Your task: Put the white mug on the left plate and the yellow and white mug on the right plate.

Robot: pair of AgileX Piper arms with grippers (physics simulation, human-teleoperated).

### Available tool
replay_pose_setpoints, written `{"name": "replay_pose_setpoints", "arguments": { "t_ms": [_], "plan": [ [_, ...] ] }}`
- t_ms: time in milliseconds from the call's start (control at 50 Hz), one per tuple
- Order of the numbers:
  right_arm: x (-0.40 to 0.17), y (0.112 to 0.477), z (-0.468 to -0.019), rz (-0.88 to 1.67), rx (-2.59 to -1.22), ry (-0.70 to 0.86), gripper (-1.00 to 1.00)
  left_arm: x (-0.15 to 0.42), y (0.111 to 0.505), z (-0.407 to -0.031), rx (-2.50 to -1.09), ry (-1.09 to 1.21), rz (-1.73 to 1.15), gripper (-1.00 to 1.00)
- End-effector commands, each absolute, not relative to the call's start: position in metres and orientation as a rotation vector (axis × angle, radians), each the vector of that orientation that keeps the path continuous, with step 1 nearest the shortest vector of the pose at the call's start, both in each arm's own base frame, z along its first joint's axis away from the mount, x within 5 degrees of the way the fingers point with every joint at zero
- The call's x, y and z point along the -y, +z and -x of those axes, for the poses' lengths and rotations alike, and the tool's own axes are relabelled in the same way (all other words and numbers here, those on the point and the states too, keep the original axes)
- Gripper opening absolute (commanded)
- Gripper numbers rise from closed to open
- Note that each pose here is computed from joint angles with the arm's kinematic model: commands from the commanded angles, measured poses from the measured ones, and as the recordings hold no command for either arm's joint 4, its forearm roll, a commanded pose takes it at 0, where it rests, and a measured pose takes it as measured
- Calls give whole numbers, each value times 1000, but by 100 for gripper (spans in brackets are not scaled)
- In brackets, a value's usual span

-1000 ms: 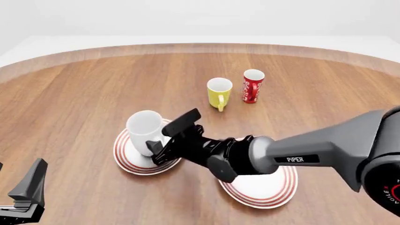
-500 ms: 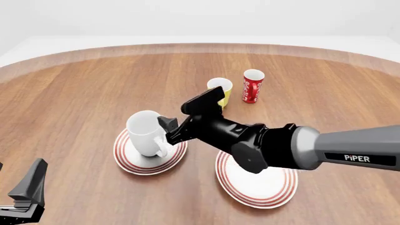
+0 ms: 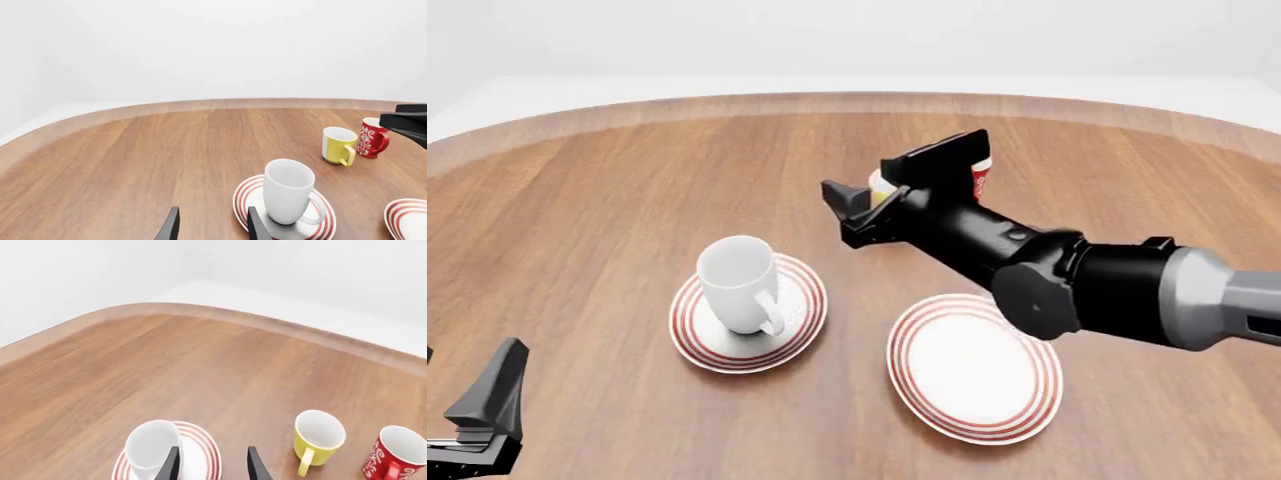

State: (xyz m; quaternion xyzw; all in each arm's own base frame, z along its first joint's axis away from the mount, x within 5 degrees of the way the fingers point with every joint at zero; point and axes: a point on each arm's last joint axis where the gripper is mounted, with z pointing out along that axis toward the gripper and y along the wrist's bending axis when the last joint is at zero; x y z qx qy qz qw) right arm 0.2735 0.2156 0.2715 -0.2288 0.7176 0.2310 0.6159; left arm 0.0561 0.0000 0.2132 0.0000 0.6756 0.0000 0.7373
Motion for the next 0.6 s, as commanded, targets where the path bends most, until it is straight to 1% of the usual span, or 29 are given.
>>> {"name": "replay_pose_setpoints", "arguments": {
  "t_ms": [20,260,600],
  "plan": [
    [-194,287,-278,471,-1616,494,100,0,213,-56,-1484,0,0,100],
    [-179,296,-285,425,-1597,462,100,0,213,-56,-1484,0,0,100],
    [-155,291,-307,331,-1621,406,100,0,213,-56,-1484,0,0,100]
  ]
}}
